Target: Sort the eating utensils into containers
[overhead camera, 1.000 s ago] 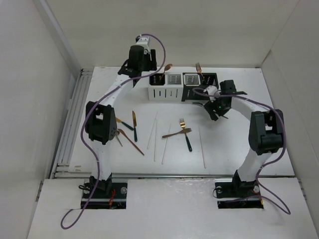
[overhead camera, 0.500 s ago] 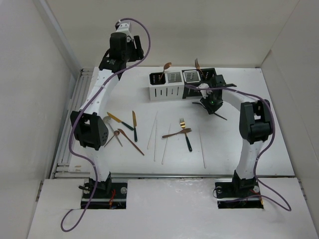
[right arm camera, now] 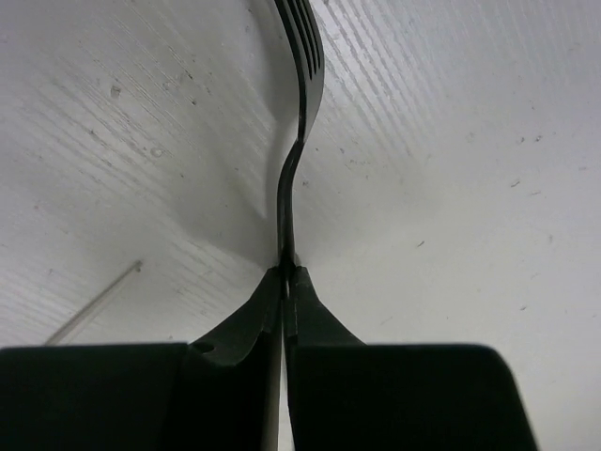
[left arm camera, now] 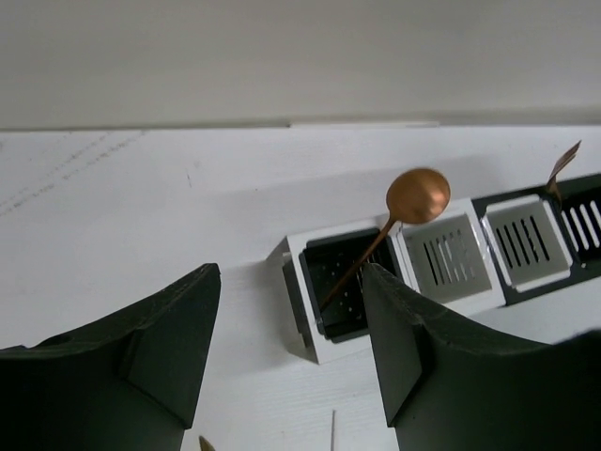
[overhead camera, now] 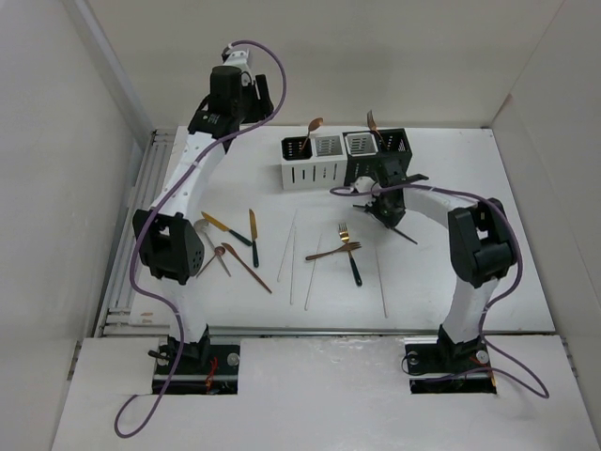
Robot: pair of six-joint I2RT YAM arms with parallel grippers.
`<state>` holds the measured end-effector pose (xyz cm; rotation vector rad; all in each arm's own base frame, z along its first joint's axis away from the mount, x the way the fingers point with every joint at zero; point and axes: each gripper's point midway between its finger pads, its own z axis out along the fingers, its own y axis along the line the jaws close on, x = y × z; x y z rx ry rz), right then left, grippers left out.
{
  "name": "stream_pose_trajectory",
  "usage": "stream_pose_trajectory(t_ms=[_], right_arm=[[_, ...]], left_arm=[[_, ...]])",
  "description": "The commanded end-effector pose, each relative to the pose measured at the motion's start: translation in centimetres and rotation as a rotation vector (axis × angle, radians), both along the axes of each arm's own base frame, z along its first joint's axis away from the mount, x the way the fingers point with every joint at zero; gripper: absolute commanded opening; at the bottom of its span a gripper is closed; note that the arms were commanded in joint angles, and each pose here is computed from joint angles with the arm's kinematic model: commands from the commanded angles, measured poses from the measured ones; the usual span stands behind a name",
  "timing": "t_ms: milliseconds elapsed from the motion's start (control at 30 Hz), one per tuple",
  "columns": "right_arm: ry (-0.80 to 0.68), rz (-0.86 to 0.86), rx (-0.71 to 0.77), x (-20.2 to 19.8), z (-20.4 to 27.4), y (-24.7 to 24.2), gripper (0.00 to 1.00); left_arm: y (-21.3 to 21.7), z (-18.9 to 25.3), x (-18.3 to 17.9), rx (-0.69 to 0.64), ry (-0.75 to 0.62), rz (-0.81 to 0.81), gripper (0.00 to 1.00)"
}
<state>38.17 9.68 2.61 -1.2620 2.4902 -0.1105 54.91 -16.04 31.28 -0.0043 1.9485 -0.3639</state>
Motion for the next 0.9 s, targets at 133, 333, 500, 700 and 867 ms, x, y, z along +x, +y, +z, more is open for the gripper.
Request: stream_pose_trajectory(t_ms=[133, 333, 500, 700, 867], right_arm=[[-0.222, -0.061, 0.198, 2.6, 8.6, 0.5, 0.00], [-0.424, -0.088, 0.328, 3.3, 15.6, 1.6, 0.00], [-0.723, -0.143, 0.595, 5.7, 25.2, 2.5, 0.00], [-0.973, -0.333, 0.948, 9.8, 34.4, 0.9, 0.00], [-1.067, -0.429, 1.045, 14.9, 35.4, -1.0, 0.00]], left_arm=[[-2.1, -4.9, -1.4, -0.033, 0.151, -0.115, 0.59], [-3.1, -9.7, -0.1, 0.024, 0.245, -0.107, 0.59], [-3.1, -11.6, 1.5, 0.089, 0.235, -0.039, 0.59], [-3.5, -13.6, 3.3, 0.147, 0.242, -0.069, 0.48], [-3.9, -15.7, 3.4, 0.154, 0.278, -0.095, 0.17]])
